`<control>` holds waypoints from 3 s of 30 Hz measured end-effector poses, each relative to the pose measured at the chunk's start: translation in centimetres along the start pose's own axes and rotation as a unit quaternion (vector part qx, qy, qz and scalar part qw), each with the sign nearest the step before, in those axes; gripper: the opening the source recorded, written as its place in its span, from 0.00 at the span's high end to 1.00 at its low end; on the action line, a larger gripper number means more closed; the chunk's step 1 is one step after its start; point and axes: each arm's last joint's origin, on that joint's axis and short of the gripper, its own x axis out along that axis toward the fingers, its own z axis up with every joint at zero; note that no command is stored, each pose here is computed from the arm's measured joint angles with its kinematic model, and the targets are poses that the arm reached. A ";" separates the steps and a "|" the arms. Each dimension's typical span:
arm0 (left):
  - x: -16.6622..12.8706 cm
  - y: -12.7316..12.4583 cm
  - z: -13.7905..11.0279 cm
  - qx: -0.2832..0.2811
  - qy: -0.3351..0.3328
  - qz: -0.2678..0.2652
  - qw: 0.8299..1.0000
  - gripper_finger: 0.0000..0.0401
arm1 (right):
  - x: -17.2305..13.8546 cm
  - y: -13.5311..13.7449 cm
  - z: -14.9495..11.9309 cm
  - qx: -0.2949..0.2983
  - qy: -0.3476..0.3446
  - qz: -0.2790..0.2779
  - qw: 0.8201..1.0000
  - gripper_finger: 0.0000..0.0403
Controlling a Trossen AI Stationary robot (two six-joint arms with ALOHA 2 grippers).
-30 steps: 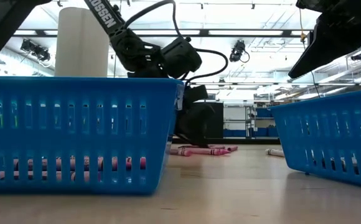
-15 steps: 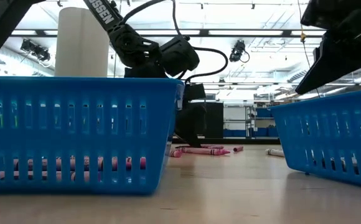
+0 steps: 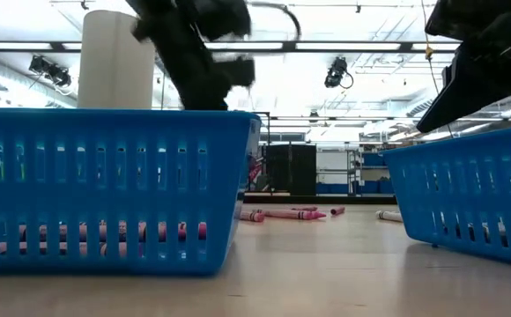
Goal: Sort crayons
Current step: Put the red crayon into the green basket, then put the pink crayon into the left blue basket
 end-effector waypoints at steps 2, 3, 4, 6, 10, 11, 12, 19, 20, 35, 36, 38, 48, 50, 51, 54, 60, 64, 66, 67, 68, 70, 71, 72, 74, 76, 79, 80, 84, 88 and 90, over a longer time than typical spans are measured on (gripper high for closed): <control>-1.9 -0.9 -0.7 -0.003 0.018 -0.007 1.000 0.93 | 0.0 0.0 0.0 -0.001 -0.002 -0.003 1.000 0.73; -2.8 -1.4 -1.1 -0.006 0.030 -0.007 1.000 0.93 | 0.0 0.0 0.0 0.000 -0.005 -0.005 1.000 0.73; -3.6 -1.8 -1.6 -0.010 0.041 -0.003 0.999 0.93 | 0.0 0.0 0.0 0.000 -0.008 -0.008 1.000 0.73; -5.3 -2.8 -2.5 -0.018 0.054 0.010 0.998 0.93 | 0.0 -0.1 0.1 0.000 -0.015 -0.014 1.000 0.73; -8.1 -4.5 -4.7 -0.043 0.088 0.053 0.994 0.93 | 0.0 -0.1 0.1 -0.001 -0.021 -0.019 1.000 0.73; -8.8 -4.9 -5.3 -0.048 0.097 0.061 0.992 0.93 | 0.0 -0.1 0.1 -0.001 -0.022 -0.020 1.000 0.73; -9.4 -5.3 -5.9 -0.053 0.106 0.070 0.990 0.93 | 0.0 -0.1 0.1 -0.001 -0.023 -0.022 0.999 0.73; -11.9 -7.6 -10.7 -0.109 0.115 0.105 0.982 0.93 | 0.0 -0.1 0.2 0.002 -0.031 -0.023 0.999 0.73; -12.1 -7.8 -11.7 -0.119 0.115 0.108 0.980 0.93 | 0.0 0.0 0.3 0.004 -0.033 -0.022 0.999 0.73; -13.8 -7.2 -21.4 -0.270 0.118 0.132 0.946 0.93 | 0.0 0.2 0.5 0.004 -0.042 -0.014 0.999 0.73; -13.6 -7.1 -21.8 -0.277 0.120 0.133 0.944 0.93 | 0.0 0.2 0.5 0.004 -0.042 -0.014 0.999 0.73; -13.6 -7.2 -22.1 -0.280 0.122 0.133 0.943 0.93 | 0.0 0.2 0.5 0.005 -0.041 -0.014 0.999 0.73; -13.5 -7.3 -22.1 -0.295 0.125 0.131 0.938 0.77 | 0.5 -0.1 0.9 -0.003 -0.042 -0.020 0.999 0.73; -13.4 -7.2 -22.0 -0.296 0.125 0.132 0.937 0.72 | 0.5 -0.1 1.0 -0.004 -0.042 -0.021 0.999 0.73; -13.4 -7.2 -21.9 -0.294 0.127 0.132 0.938 0.70 | 0.6 -0.2 1.0 -0.005 -0.041 -0.022 0.999 0.73; -13.6 -7.3 -20.9 -0.277 0.105 0.124 0.947 0.65 | 0.6 -0.2 1.1 -0.006 -0.040 -0.022 0.999 0.73; -13.2 -6.8 -18.2 -0.236 0.048 0.130 0.962 0.64 | 0.7 -0.2 1.2 -0.004 -0.042 -0.022 0.999 0.73; -11.2 -7.0 -15.8 -0.176 0.026 0.115 0.977 0.64 | 0.7 -0.2 1.3 -0.002 -0.047 -0.020 0.999 0.73; -9.9 -7.1 -14.5 -0.144 0.013 0.098 0.985 0.64 | 0.7 -0.1 1.4 -0.001 -0.051 -0.017 0.999 0.73; -9.3 -7.0 -13.8 -0.124 0.006 0.092 0.988 0.64 | 0.7 0.0 1.5 -0.001 -0.054 -0.014 0.998 0.73; -8.8 -7.1 -13.1 -0.105 -0.005 0.083 0.991 0.64 | 0.7 0.1 1.5 -0.001 -0.056 -0.012 0.998 0.73; -7.7 -7.1 -11.7 -0.067 -0.032 0.068 0.995 0.64 | 0.7 0.1 1.6 -0.001 -0.058 -0.010 0.998 0.73; -7.2 -7.0 -11.1 -0.048 -0.044 0.064 0.996 0.64 | 0.7 0.1 1.6 -0.001 -0.059 -0.010 0.998 0.73; -6.7 -6.9 -10.4 -0.031 -0.056 0.057 0.996 0.64 | 0.7 0.1 1.6 -0.001 -0.059 -0.009 0.998 0.73; -5.6 -6.7 -9.2 -0.004 -0.069 0.032 0.997 0.64 | 0.7 0.1 1.6 0.000 -0.059 -0.009 0.998 0.73; -4.3 -6.5 -8.1 0.010 -0.079 -0.002 0.997 0.64 | 0.6 0.2 1.6 -0.001 -0.058 -0.006 0.998 0.73; -2.2 -6.1 -6.9 0.020 -0.094 -0.035 0.995 0.64 | 0.6 0.3 1.6 0.000 -0.061 -0.004 0.998 0.73; -1.5 -5.9 -6.6 0.024 -0.098 -0.040 0.994 0.64 | 0.6 0.2 1.6 0.000 -0.061 -0.004 0.998 0.73; 0.8 -5.5 -5.7 0.037 -0.114 -0.065 0.991 0.64 | 0.6 0.3 1.7 0.002 -0.064 -0.004 0.998 0.73; 2.7 -5.1 -5.4 0.042 -0.122 -0.093 0.987 0.64 | 0.7 0.3 1.7 0.003 -0.077 -0.012 0.997 0.73; 3.4 -5.0 -5.2 0.044 -0.127 -0.110 0.985 0.64 | 1.0 0.3 1.4 -0.001 -0.093 -0.010 0.996 0.73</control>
